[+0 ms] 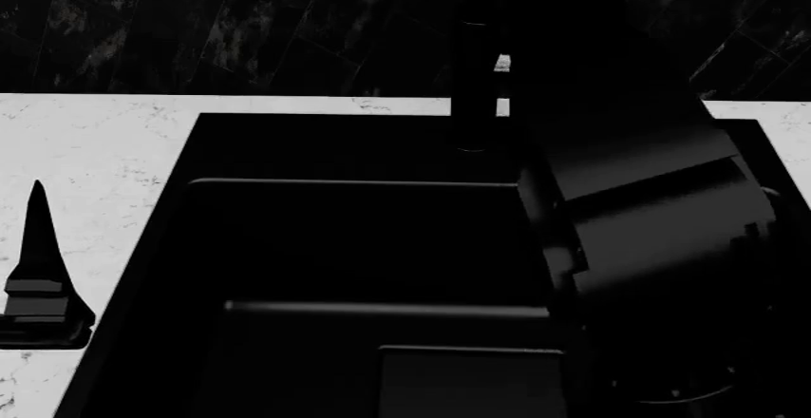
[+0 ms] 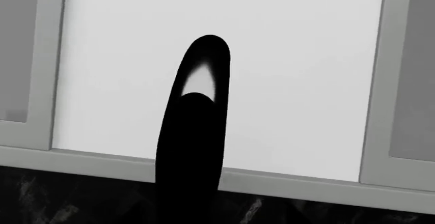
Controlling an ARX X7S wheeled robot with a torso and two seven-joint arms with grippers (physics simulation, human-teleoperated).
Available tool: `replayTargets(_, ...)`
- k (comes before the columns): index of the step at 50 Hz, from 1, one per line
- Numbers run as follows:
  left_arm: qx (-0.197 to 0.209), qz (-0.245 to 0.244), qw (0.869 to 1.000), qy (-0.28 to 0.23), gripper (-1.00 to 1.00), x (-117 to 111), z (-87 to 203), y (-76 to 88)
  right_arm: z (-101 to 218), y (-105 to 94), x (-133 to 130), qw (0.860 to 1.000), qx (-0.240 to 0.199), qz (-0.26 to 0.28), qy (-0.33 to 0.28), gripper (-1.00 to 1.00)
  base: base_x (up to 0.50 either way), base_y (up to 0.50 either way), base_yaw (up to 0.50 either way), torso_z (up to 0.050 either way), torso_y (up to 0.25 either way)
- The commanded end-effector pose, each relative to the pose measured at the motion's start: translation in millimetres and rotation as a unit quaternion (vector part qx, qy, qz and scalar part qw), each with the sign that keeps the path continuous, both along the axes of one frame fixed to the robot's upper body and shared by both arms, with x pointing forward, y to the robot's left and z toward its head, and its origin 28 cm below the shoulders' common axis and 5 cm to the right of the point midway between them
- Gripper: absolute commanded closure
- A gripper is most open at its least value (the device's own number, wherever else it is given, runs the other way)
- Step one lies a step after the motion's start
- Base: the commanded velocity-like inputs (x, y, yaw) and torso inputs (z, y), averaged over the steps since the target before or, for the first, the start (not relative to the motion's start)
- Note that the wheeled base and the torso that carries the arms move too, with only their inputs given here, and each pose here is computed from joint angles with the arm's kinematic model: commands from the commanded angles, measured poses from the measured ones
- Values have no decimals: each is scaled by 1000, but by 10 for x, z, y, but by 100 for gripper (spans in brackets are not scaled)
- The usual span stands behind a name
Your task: Turn the sink spout to the right.
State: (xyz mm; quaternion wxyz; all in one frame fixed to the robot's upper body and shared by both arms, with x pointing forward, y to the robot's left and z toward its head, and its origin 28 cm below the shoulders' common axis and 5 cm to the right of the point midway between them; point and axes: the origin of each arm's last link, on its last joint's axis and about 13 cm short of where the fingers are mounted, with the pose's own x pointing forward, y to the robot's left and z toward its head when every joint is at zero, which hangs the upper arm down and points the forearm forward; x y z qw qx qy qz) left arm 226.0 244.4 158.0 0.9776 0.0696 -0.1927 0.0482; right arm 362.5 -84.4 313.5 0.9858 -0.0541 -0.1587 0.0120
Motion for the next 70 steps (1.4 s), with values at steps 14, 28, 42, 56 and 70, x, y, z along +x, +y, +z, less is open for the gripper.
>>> replayTargets(14, 5, -1, 1000, -1, -100, -5, -3, -4, -11, -167, 36, 999, -4, -35, 11, -100, 0, 0, 0, 0, 0)
replayTargets(28, 7, -1, 1000, 0, -100, -2, -7, -6, -18, -256, 19, 999, -10, -51, 10, -100, 0, 0, 0, 0, 0)
replayTargets(42, 10, 2, 1000, 0, -100, -4, -8, -9, -40, -396, 62, 997, -11, -76, 15, -100, 0, 0, 0, 0, 0)
replayTargets(56, 8, 7, 1000, 0, -100, 2, -7, -7, 70, -483, 65, 995, -21, -98, 18, -100, 0, 0, 0, 0, 0)
replayTargets(70, 10, 3, 1000, 2, -100, 2, -8, -10, 52, -631, -14, 990, -25, -135, 35, -100, 0, 0, 0, 0, 0)
